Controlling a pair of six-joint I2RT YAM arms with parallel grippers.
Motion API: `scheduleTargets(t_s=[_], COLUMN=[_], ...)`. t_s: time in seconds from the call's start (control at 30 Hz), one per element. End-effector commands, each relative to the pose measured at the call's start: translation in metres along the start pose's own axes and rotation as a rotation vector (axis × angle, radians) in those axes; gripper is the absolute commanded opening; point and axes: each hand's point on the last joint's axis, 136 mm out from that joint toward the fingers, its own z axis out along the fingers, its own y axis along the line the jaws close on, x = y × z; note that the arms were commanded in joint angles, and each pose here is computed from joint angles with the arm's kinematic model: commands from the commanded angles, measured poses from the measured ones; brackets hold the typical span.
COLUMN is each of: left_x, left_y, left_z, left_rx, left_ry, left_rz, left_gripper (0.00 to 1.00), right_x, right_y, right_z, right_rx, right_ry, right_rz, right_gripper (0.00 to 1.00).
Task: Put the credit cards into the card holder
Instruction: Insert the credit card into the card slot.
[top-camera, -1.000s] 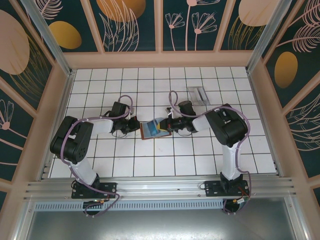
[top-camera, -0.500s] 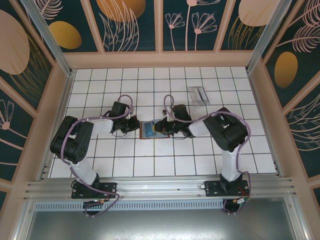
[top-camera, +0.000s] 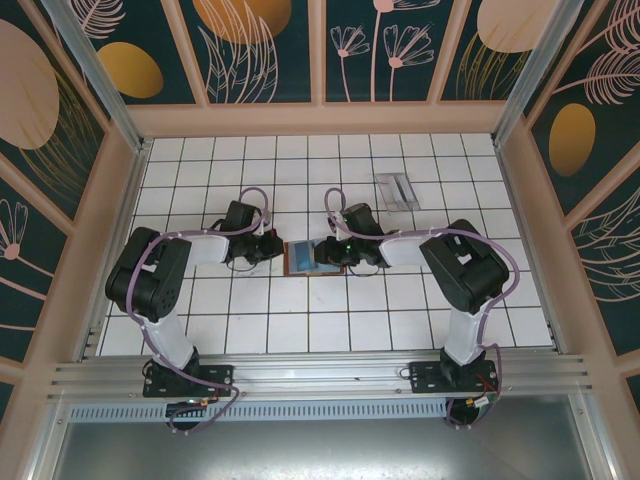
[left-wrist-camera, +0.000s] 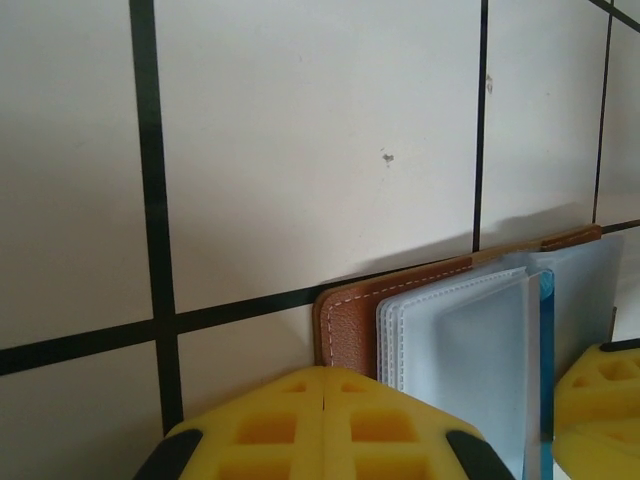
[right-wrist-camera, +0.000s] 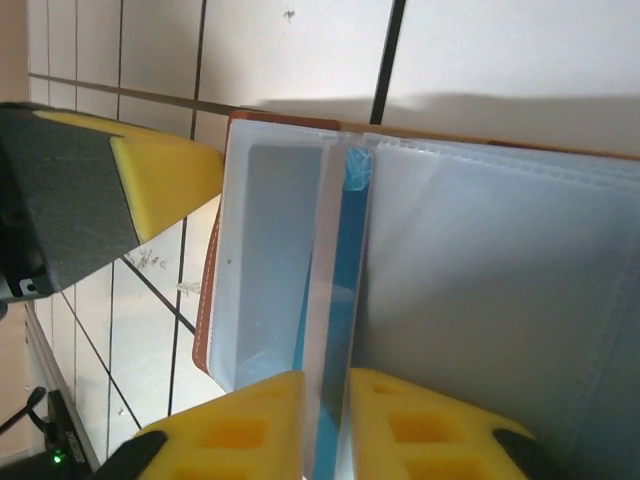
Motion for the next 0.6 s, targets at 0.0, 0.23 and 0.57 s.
scheduleTargets(t_s=[0.0,0.23,0.57], left_x=[0.019,0.02,0.019], left_y=[0.018,0.018,0.018], left_z=[0.009,0.01,0.01], left_rx=[-0.059,-0.055,-0.057], left_ry=[0.067,0.069,0.067], left_rz=[-0.037,-0.045,-0.057], left_gripper=[0.0,0.0,0.0], right_x=[-0.004,0.003,0.004], right_y=[0.005,0.021,0.027], right_z=[0.001,0.017,0.033], right_rx=[0.002,-0.075,-0.066], right_ry=[0.013,0.043,-0.014], right_rz=[-0.028,-0.001,0.134], right_gripper=[0.02,0.0,0.0])
